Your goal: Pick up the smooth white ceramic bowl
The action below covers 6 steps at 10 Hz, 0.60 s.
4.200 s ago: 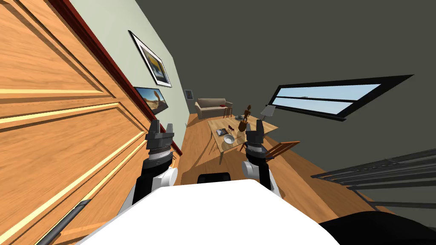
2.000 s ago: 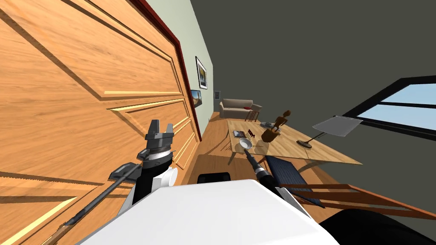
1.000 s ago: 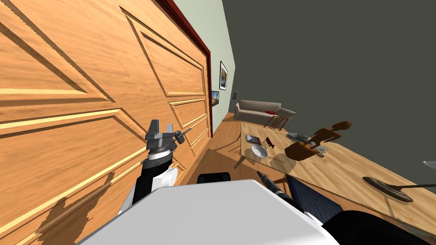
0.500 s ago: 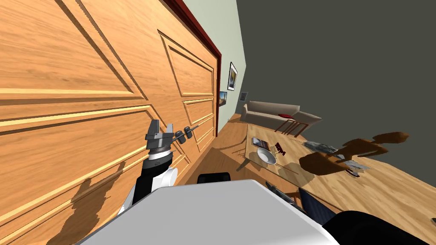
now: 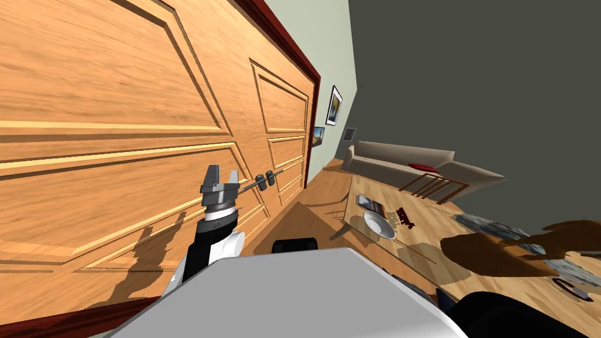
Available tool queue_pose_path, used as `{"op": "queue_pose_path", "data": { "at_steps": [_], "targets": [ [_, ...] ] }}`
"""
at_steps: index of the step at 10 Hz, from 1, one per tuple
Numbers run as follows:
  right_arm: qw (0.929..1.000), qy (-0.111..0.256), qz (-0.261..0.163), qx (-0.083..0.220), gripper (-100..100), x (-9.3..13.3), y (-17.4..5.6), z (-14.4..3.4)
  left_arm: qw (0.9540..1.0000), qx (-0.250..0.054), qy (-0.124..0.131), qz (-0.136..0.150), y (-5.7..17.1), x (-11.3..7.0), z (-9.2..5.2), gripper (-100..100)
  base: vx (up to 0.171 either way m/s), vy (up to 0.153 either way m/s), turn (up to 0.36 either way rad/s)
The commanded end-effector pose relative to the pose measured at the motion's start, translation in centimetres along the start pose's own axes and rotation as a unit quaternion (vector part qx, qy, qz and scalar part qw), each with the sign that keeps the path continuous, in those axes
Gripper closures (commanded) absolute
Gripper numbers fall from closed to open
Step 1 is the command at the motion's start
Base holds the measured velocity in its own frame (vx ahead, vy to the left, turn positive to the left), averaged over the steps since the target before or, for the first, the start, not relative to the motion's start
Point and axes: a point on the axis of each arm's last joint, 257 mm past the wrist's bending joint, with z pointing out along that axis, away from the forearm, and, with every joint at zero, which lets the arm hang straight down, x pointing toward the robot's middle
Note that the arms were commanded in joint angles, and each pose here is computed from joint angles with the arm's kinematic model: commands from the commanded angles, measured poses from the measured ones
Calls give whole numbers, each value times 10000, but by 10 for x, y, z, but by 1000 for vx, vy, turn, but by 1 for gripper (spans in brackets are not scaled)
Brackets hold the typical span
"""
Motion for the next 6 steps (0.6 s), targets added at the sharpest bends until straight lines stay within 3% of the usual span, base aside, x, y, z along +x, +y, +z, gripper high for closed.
{"op": "queue_pose_path", "data": {
  "at_steps": [1, 2, 3, 4, 5, 6],
  "targets": [
    [9995, 29, -263, 145, -100, 6, -16, 0, 10000, 0, 0, 0, 0, 0, 0, 0, -49, -20, 207],
    [9994, 14, -321, 141, -100, 5, -15, 0, 10000, -1, 0, 1, 0, 0, 0, 0, -15, -12, 5],
    [9968, 109, -709, 358, -100, 14, -40, -2, 10000, -1, 0, 1, 0, 0, 0, 0, -41, -9, 281],
    [9962, 87, -794, 351, -100, 12, -39, -2, 10000, 0, 0, 0, 0, 0, 0, 0, -51, -16, 248],
    [9921, 187, -1115, 539, -100, 19, -62, -4, 10000, -1, 0, 1, 0, 0, 0, 0, -72, -16, 388],
    [9905, 150, -1265, 525, -100, 17, -61, -4, 10000, 0, 0, 0, 0, 0, 0, 0, -60, -26, 208]
  ]
}}
